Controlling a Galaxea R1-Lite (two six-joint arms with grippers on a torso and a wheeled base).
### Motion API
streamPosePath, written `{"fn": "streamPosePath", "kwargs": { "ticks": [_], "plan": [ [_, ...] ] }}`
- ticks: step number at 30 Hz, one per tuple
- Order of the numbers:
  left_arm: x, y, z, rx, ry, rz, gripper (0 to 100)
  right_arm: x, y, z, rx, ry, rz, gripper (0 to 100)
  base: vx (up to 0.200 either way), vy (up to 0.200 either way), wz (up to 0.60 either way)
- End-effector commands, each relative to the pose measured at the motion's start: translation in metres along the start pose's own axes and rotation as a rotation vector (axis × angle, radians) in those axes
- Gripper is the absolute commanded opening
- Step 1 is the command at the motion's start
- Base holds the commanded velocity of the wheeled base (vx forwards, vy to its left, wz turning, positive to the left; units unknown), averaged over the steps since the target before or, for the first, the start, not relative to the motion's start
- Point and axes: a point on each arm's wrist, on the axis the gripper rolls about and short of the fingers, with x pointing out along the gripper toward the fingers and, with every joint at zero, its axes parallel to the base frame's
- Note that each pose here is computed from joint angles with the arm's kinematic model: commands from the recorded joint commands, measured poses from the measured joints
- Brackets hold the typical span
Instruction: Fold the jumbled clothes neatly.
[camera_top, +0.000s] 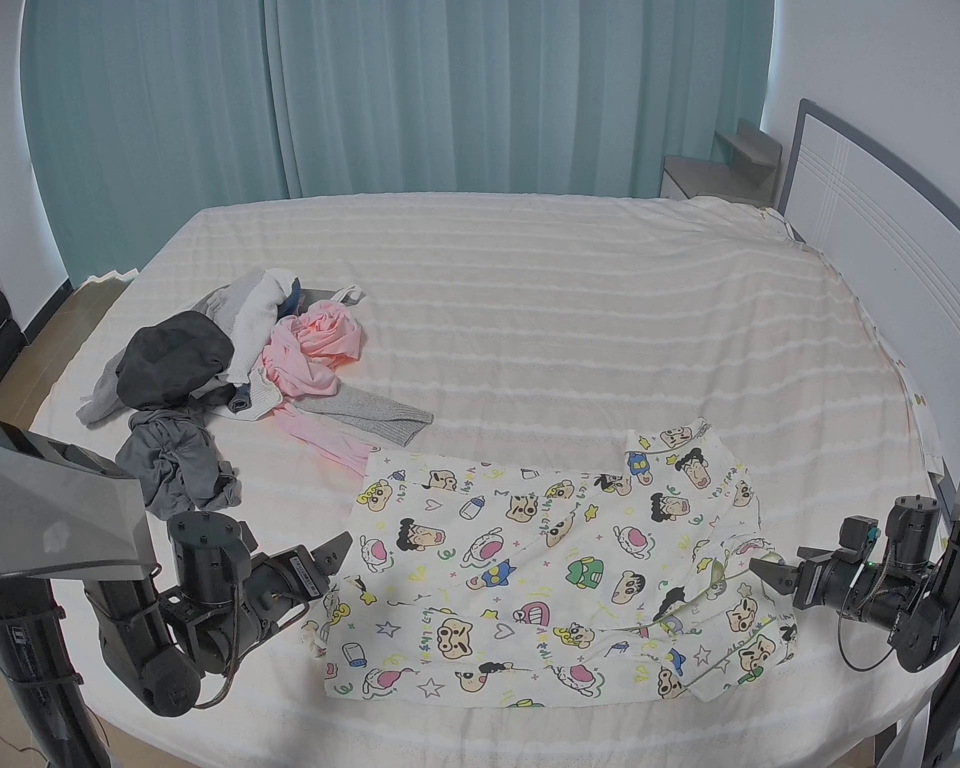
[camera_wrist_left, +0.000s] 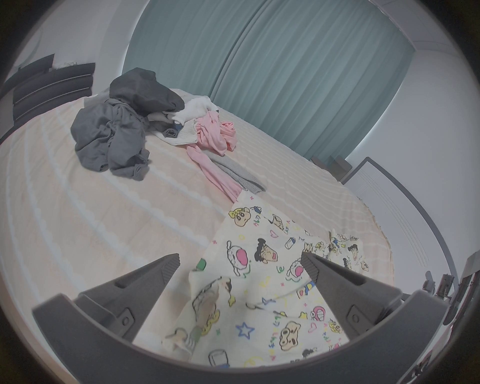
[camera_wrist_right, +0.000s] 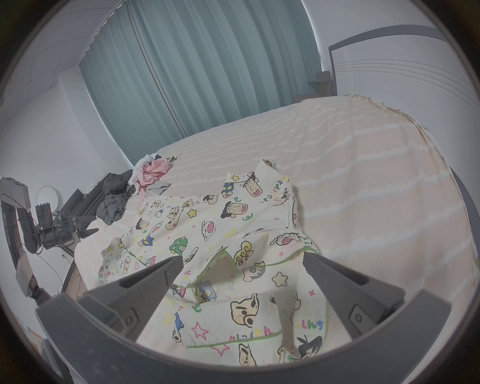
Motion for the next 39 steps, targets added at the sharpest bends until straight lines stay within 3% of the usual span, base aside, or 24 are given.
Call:
{"fn": "streamPosePath", "kwargs": {
  "ticks": [1,4,10,12,15,18,24,28,32,39],
  "plan": [
    [0.023,0.001,0.013,0.001,-0.055,-0.003,100,0.0,0.0,0.0,0.0,0.001,0.001,100,0.0,0.0,0.0],
    [0.037,0.0,0.024,0.019,-0.065,0.01,100,0.002,-0.001,0.004,-0.002,-0.017,0.001,100,0.0,0.0,0.0],
    [0.068,-0.012,0.057,0.059,0.095,-0.014,100,0.0,-0.002,0.005,0.0,-0.028,-0.007,100,0.0,0.0,0.0],
    [0.079,-0.012,0.066,0.122,0.153,-0.007,100,-0.003,-0.003,0.007,0.003,-0.038,-0.013,100,0.0,0.0,0.0],
    [0.103,-0.01,0.077,0.199,0.141,-0.012,100,-0.008,-0.002,0.009,0.012,-0.056,-0.018,100,0.0,0.0,0.0],
    [0.121,-0.013,0.083,0.201,0.128,-0.016,100,-0.016,0.001,0.011,0.015,-0.073,-0.013,100,0.0,0.0,0.0],
    [0.144,-0.006,0.066,0.216,0.213,-0.042,100,-0.018,0.003,0.014,0.013,-0.089,-0.007,100,0.0,0.0,0.0],
    [0.154,0.004,0.052,0.286,0.249,-0.029,100,-0.017,0.003,0.012,0.017,-0.078,-0.005,100,0.0,0.0,0.0],
    [0.161,0.006,0.048,0.336,0.239,-0.03,100,-0.017,0.004,0.013,0.017,-0.082,0.0,100,0.0,0.0,0.0],
    [0.183,0.004,0.044,0.341,0.178,-0.061,100,-0.017,0.004,0.012,0.02,-0.074,-0.001,100,0.0,0.0,0.0]
  ]
}}
